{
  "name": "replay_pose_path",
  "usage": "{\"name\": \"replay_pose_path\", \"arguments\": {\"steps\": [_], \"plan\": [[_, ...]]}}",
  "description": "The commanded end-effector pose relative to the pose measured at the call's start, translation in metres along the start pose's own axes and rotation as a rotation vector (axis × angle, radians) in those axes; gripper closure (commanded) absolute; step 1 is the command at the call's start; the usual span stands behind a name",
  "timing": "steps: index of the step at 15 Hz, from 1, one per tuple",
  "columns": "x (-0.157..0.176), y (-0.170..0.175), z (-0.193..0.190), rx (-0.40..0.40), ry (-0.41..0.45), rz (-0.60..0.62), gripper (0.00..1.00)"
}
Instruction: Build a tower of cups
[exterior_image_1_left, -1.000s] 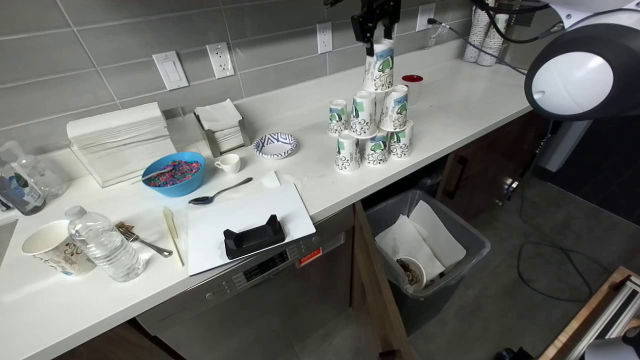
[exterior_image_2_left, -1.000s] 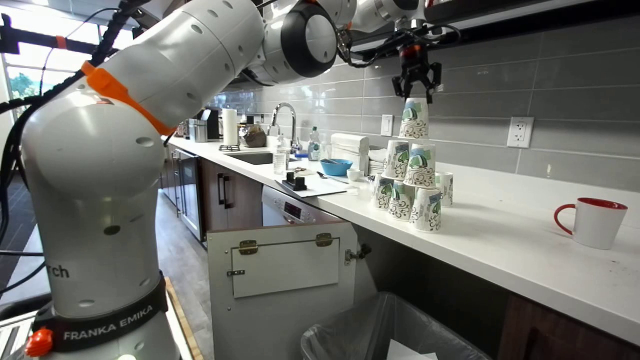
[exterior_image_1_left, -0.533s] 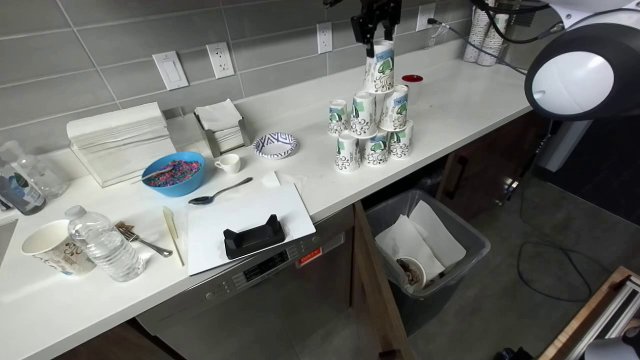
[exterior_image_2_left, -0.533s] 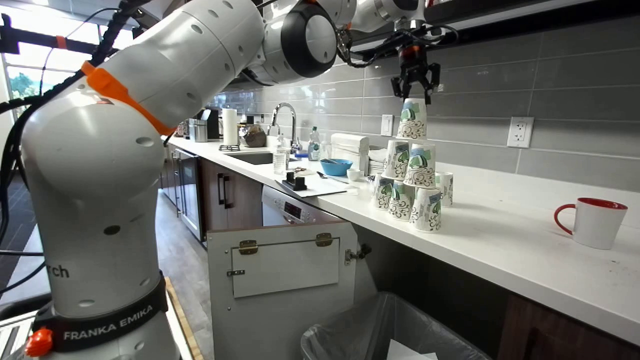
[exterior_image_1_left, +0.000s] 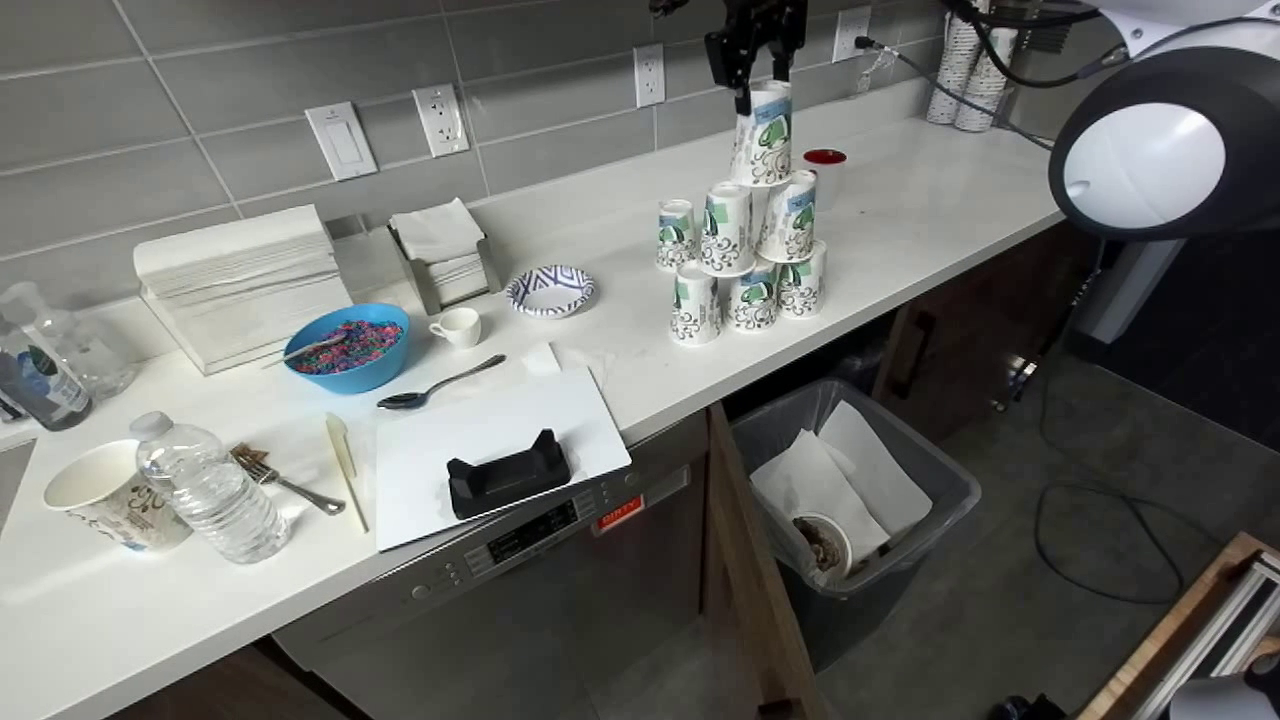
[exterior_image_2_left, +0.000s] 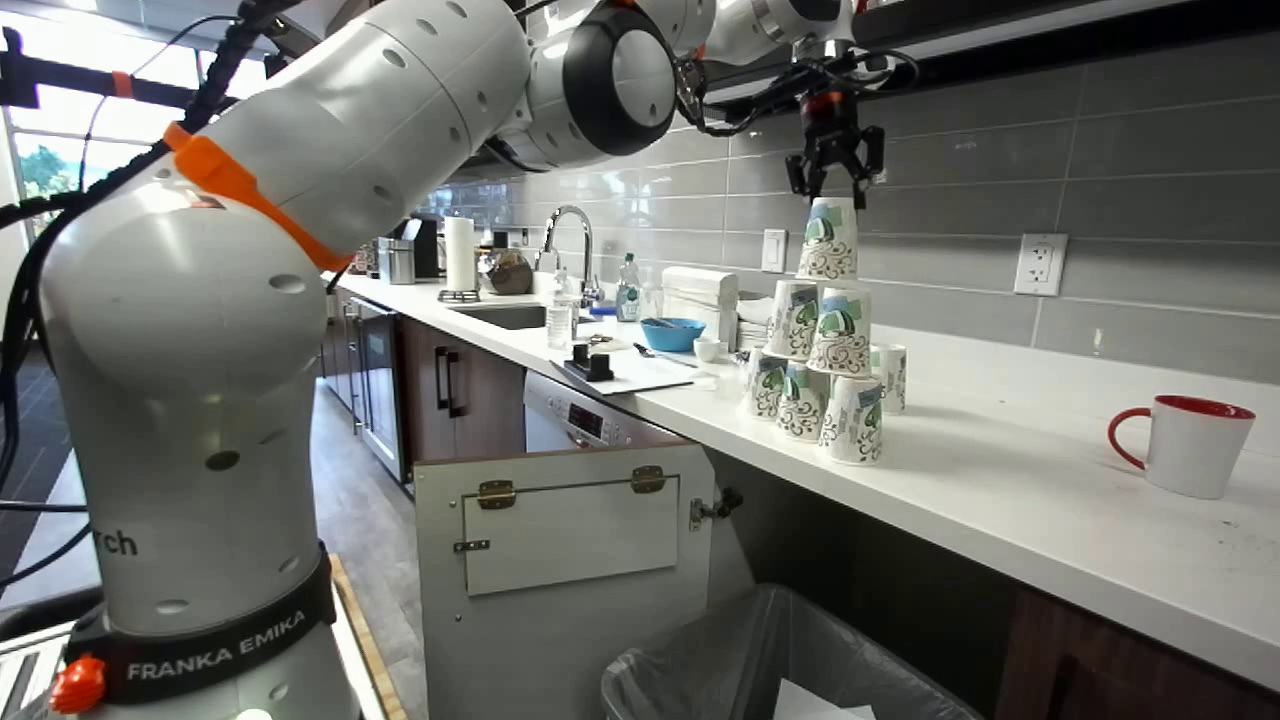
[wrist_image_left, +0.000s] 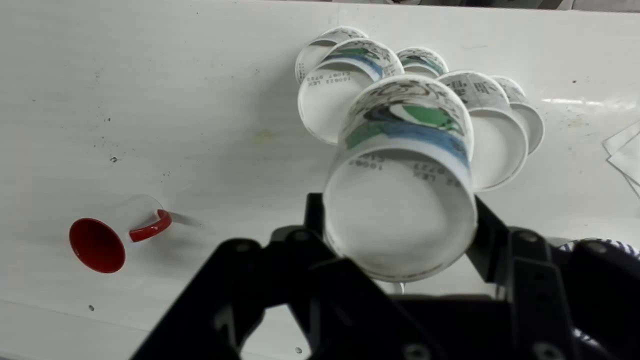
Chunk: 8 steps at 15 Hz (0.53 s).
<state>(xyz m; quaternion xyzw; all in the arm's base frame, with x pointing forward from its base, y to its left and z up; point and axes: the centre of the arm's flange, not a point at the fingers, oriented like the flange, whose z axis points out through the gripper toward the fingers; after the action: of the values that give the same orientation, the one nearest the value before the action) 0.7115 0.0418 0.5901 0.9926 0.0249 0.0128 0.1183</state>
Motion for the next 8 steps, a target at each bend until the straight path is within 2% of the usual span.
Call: {"name": "replay_pose_path", "arguments": {"steps": [1,8], "plan": [[-0.0391,-0.0029,0.0255,0.022,-0.019,0.026,0.03],[-0.0422,-0.0053,0.016,0.036,-0.003,0.045,0.0]]}}
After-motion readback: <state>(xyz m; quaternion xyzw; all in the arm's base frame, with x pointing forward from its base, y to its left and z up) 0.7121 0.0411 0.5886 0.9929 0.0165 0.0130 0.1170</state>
